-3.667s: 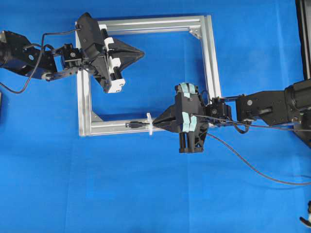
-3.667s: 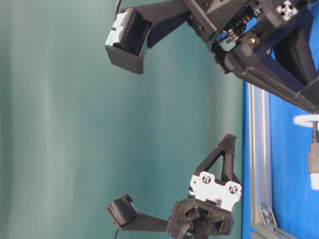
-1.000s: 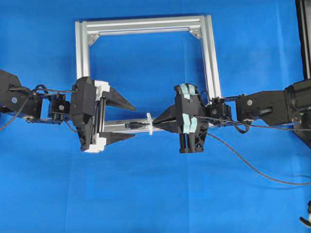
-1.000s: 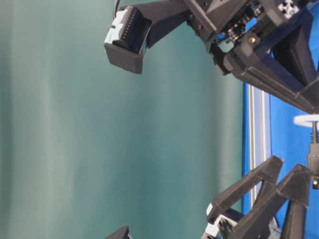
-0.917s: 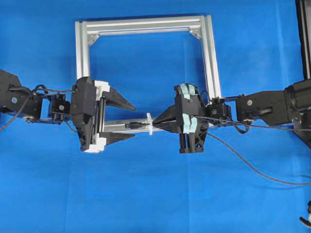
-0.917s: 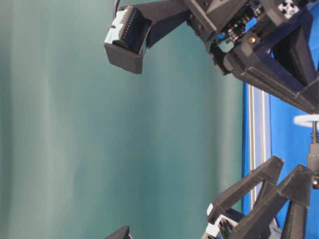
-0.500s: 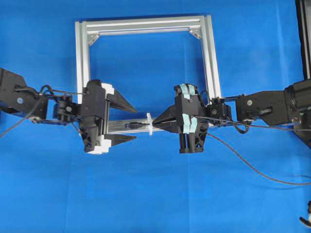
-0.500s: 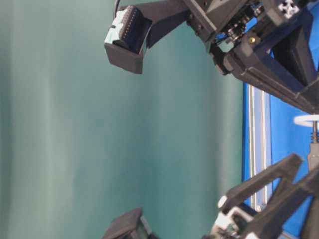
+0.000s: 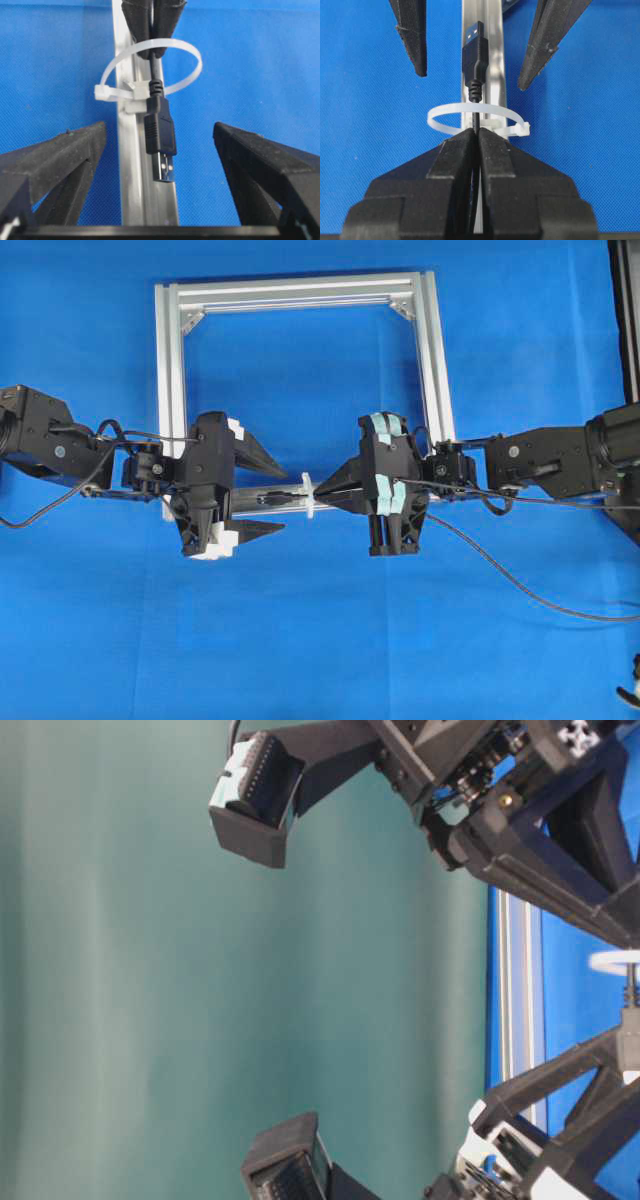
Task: Insert the wire through the string loop located in the center.
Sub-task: 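Close the left gripper on the USB plug beyond the loop, then open the right gripper to release the cable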
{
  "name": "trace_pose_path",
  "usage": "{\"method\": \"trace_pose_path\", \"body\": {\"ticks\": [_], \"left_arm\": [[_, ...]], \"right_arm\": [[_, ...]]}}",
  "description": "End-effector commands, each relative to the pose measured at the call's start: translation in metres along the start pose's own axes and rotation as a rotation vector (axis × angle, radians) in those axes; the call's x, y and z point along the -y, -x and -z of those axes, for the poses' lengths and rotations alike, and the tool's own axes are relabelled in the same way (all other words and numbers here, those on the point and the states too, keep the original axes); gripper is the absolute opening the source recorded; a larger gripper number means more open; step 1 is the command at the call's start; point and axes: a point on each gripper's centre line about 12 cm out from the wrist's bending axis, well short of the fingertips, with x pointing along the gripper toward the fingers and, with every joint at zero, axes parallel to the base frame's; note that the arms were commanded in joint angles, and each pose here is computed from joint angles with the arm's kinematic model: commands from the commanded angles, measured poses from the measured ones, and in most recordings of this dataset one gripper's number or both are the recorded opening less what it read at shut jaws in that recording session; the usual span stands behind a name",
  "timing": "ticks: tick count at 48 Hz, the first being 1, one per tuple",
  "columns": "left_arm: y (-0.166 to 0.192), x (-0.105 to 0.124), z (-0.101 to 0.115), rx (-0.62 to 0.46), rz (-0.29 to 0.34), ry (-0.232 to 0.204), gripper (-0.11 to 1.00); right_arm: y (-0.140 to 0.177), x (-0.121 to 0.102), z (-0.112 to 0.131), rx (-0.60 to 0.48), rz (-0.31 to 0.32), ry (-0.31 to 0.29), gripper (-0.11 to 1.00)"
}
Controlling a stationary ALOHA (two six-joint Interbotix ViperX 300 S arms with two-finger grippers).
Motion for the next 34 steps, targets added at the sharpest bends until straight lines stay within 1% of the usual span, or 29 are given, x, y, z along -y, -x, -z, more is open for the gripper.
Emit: {"method": "trace_pose_path", "body": {"ticks": [1, 5, 7, 9, 12, 14, 17, 19, 21, 34], "left_arm": [[-0.0003, 0.0006, -0.0118, 0.035, 0.003, 0.001, 0.9], [0.0, 0.0006, -0.0123, 0.037, 0.003, -0.001, 0.86], [-0.0002, 0.0007, -0.013, 0.04, 0.003, 0.001, 0.81], [0.0, 0.0006, -0.0124, 0.038, 0.003, 0.001, 0.73], [0.0, 0.0006, -0.0126, 0.04, 0.003, 0.001, 0.57], [0.0, 0.0006, -0.0128, 0.041, 0.002, 0.002, 0.42], [0.0, -0.0006, -0.0129, 0.042, 0.0, 0.004, 0.24], [-0.0001, -0.0012, -0.0129, 0.042, -0.002, 0.006, 0.14], [0.0002, -0.0011, -0.0135, 0.043, -0.002, 0.006, 0.07], [0.0002, -0.0017, -0.013, 0.039, -0.003, 0.007, 0.07]], "right_arm": [[0.0012, -0.0004, -0.0105, 0.034, -0.002, -0.001, -0.02], [0.0012, -0.0004, -0.0105, 0.034, -0.002, -0.001, -0.02], [0.0012, -0.0004, -0.0105, 0.034, -0.002, -0.001, -0.02], [0.0012, -0.0004, -0.0105, 0.034, -0.002, -0.001, -0.02], [0.0012, -0.0004, -0.0105, 0.034, -0.002, -0.001, -0.02], [0.0012, -0.0004, -0.0105, 0.034, -0.002, -0.001, -0.02], [0.0012, -0.0004, -0.0105, 0.034, -0.002, -0.001, -0.02], [0.0012, -0.0005, -0.0105, 0.034, -0.003, 0.001, -0.02], [0.0012, -0.0004, -0.0105, 0.034, -0.002, -0.001, -0.02], [0.0012, -0.0004, -0.0105, 0.034, -0.002, -0.001, -0.02]]}}
